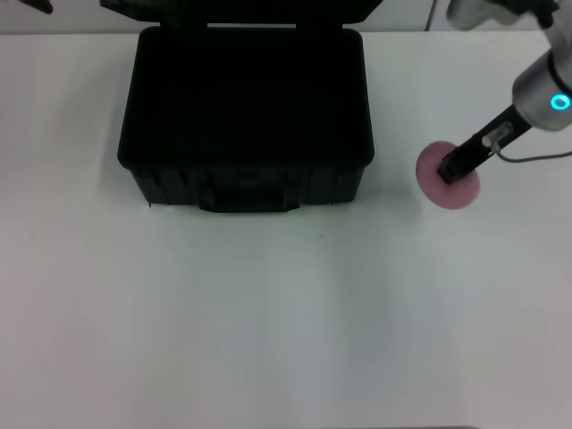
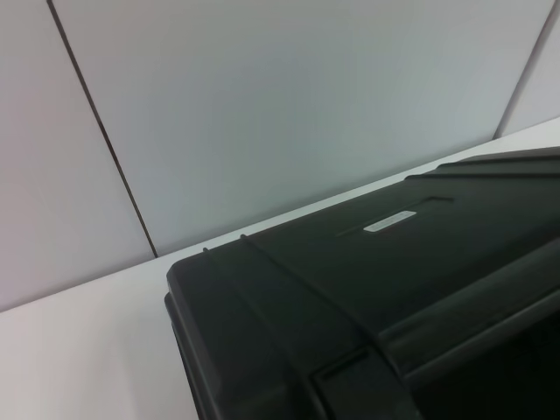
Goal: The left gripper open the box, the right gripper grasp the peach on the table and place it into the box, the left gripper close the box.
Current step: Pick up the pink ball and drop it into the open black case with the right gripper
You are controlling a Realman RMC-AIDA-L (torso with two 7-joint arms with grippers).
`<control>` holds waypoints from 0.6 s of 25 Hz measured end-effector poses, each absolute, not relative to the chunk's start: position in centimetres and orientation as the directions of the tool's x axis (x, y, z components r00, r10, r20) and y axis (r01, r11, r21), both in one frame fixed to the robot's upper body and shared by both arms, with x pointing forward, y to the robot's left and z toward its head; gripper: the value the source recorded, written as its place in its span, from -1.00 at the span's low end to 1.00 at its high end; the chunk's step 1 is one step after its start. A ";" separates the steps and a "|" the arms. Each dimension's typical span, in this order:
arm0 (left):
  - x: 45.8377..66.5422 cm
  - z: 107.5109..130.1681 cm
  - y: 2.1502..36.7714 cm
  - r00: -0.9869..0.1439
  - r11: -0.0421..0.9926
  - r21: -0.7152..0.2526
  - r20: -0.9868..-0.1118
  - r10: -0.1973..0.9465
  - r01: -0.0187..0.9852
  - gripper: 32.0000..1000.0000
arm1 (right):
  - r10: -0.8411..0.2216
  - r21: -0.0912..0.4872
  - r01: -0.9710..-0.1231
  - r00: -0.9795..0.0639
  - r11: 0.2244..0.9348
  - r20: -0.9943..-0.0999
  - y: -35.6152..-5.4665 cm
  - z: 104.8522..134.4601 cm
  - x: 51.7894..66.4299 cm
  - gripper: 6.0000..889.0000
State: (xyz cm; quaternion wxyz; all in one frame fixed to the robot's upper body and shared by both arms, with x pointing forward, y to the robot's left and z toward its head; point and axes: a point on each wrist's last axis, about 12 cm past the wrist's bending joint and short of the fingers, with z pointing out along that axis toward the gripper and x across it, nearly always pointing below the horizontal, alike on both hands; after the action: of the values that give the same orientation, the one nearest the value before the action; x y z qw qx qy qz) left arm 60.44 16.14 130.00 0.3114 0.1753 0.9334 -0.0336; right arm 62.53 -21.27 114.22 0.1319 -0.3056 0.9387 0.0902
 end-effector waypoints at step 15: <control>60.5 129.9 16.3 -0.748 0.937 0.049 -0.589 0.306 0.345 -0.27 | -0.546 0.070 -0.607 -0.754 0.792 -0.364 -22.1 118.4 63.0 -0.91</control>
State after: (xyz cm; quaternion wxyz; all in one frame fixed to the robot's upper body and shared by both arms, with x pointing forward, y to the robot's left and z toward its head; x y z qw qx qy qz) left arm 60.47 16.26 129.91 0.3092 0.1744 0.9343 -0.0317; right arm 62.98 -22.13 118.41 0.1646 -0.3094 0.9321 0.0920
